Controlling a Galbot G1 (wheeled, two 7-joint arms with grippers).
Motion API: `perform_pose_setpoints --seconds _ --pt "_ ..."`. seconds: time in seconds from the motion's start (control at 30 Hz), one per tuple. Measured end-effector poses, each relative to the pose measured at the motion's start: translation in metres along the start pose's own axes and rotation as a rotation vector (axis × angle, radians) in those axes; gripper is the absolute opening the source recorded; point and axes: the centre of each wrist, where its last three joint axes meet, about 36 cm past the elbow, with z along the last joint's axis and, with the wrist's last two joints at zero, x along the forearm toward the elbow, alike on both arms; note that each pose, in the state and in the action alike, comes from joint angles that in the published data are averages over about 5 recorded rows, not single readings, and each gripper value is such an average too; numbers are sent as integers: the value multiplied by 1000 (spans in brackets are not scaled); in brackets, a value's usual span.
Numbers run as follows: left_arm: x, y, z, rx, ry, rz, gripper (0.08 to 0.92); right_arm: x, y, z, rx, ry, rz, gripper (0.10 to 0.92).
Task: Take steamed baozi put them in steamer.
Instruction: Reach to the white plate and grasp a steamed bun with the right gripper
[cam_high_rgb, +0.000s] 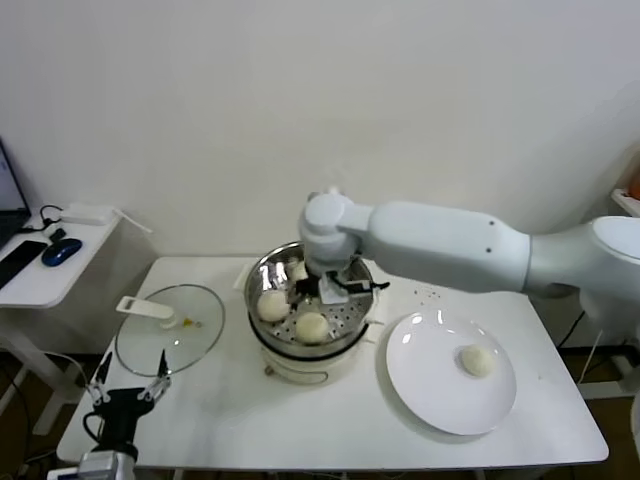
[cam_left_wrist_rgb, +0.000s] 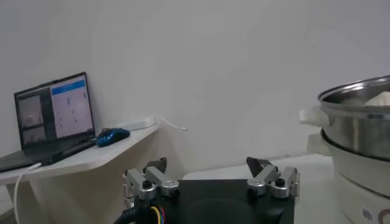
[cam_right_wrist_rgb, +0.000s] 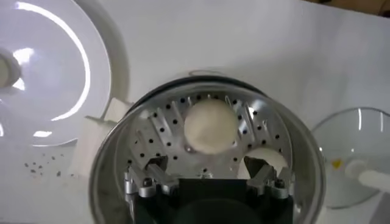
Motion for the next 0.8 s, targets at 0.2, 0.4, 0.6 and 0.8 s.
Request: perform_pose_setpoints --seconds 0.2,0.4,0.6,0.8 --pt "-2 -2 -5 4 -15 -3 823 33 37 18 -189 -9 26 823" --pt "-2 -6 -8 13 -22 2 823 47 107 34 -548 -60 57 823" --pt "-1 -11 -7 21 -19 18 823 50 195 38 -923 -85 73 823" --pt "-2 -14 -8 25 -23 25 823 38 275 22 -1205 -98 74 823"
